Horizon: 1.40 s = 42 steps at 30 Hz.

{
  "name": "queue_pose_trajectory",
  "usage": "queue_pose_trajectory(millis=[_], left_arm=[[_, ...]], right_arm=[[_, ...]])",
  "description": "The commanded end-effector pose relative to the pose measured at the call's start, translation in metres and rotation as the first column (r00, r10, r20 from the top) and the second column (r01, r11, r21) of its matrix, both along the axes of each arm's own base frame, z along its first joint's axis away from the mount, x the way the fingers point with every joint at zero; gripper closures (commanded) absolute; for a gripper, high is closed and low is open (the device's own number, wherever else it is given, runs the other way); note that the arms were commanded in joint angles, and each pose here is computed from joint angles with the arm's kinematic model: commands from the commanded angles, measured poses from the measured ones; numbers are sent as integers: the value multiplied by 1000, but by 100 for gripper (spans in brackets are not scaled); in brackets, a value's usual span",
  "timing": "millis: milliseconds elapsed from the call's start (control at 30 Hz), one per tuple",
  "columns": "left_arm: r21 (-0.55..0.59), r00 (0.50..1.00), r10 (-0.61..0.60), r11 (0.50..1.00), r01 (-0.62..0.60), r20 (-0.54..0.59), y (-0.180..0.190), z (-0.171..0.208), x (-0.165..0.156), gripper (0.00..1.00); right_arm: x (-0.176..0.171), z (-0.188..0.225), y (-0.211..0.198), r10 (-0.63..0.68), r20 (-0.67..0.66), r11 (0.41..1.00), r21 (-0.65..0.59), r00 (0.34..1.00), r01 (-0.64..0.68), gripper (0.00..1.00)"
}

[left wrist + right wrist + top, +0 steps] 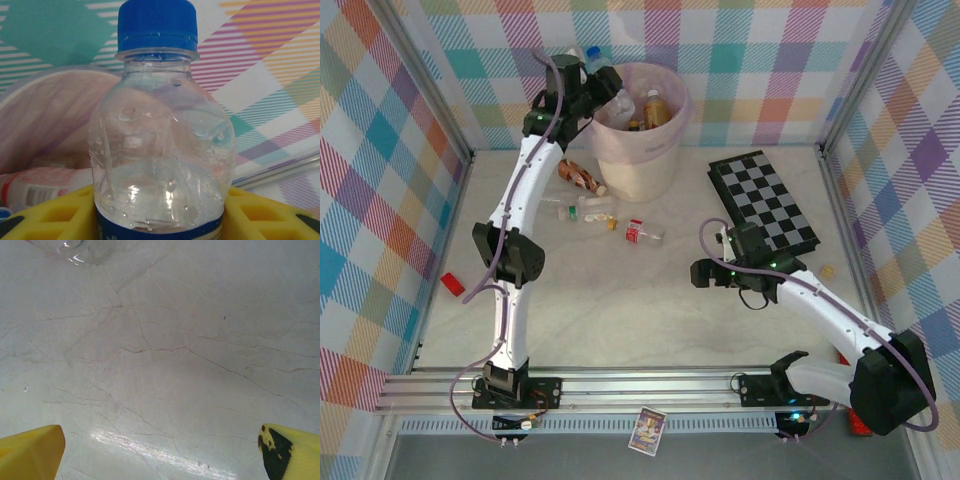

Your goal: Put the plastic bottles in the bin

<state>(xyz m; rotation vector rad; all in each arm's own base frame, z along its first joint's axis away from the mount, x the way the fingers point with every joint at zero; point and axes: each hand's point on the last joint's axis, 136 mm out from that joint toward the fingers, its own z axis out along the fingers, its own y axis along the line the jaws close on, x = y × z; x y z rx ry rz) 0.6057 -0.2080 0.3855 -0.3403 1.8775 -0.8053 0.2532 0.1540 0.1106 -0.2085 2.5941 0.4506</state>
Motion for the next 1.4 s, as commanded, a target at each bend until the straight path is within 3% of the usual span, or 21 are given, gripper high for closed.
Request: queue_pose_trajectory(millis=[0,100,300,433,967,1367], left_arm=[[82,999,44,996,-43,-6,8,-9,3,50],[101,997,68,993,-64,-31,11,-23,8,47],[137,992,114,985,-107,-47,20,-34,11,22],[126,995,97,988,-92,-38,16,-31,12,15],[108,997,71,992,-69,-11,14,-13,5,17],[124,993,84,988,-94,87,38,55,-36,15]], right_arm=[[-6,-5,-3,-5,-8,1000,-11,1000,5,1],[-8,-7,-5,-7,-15,1000,-18,1000,7,1],[-10,-9,-8,-11,-14,999,-31,1000,11,1],[-9,-9,-8,-10,-12,999,-32,1000,10,1],[-9,-7,-6,-9,-11,1000,-22,1000,8,1],[-6,-1,-3,-3,-3,1000,-11,1000,3,1]])
